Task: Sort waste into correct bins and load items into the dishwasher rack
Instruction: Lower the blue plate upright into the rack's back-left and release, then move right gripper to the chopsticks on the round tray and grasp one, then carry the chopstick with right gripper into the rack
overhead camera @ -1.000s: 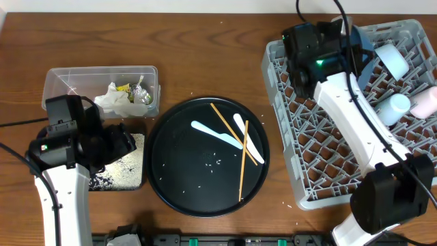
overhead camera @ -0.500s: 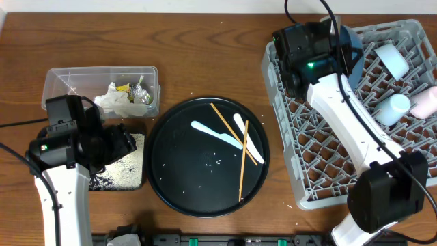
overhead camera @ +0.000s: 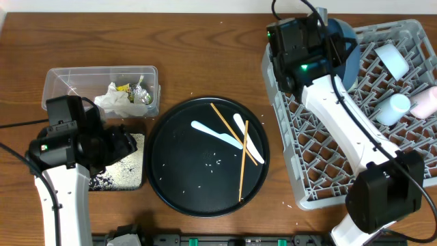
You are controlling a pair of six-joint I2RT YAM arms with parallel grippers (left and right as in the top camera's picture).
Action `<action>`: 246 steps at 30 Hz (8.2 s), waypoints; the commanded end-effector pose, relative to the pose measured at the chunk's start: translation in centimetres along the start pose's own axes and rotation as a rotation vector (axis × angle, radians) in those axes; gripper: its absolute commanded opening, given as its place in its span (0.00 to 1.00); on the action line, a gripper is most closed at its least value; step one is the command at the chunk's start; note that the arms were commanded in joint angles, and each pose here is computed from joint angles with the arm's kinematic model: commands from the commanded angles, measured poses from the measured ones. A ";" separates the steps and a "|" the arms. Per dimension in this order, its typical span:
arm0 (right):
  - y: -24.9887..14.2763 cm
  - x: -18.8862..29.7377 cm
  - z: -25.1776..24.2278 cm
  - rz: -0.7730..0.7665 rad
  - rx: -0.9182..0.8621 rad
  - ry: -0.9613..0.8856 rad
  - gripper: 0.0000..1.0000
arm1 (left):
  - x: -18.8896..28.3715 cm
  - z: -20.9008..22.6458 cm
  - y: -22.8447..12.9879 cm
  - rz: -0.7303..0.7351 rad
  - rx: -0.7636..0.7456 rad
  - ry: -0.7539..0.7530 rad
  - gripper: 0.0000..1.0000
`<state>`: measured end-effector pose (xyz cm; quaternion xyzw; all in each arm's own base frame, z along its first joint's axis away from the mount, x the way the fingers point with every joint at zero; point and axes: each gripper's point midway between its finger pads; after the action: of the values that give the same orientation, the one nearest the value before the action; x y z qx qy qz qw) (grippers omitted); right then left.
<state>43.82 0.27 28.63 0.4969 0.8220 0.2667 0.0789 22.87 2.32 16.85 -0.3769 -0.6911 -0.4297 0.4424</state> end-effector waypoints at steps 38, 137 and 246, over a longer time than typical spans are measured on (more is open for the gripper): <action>4.9 -1.0 1.8 -0.071 0.168 -0.049 0.01 | 0.3 0.0 0.2 -0.005 0.027 -0.001 0.72; -4.2 9.1 -2.1 0.061 -0.411 0.619 0.55 | 0.3 0.0 0.2 -0.005 0.030 0.000 0.72; -11.4 13.9 5.5 0.290 -0.273 1.122 0.01 | -0.6 0.4 0.2 0.035 0.039 0.015 0.72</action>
<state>29.68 13.06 18.69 0.3725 0.5835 0.6218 -0.3662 22.99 2.31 16.01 -0.3841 -0.6891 -0.4098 0.4579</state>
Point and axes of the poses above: each gripper's point midway between its finger pads, its own x axis back along the fingers, its own z axis along the line the jaws close on, y = z × x, and after that the axes turned 9 degrees about -x, right-handed
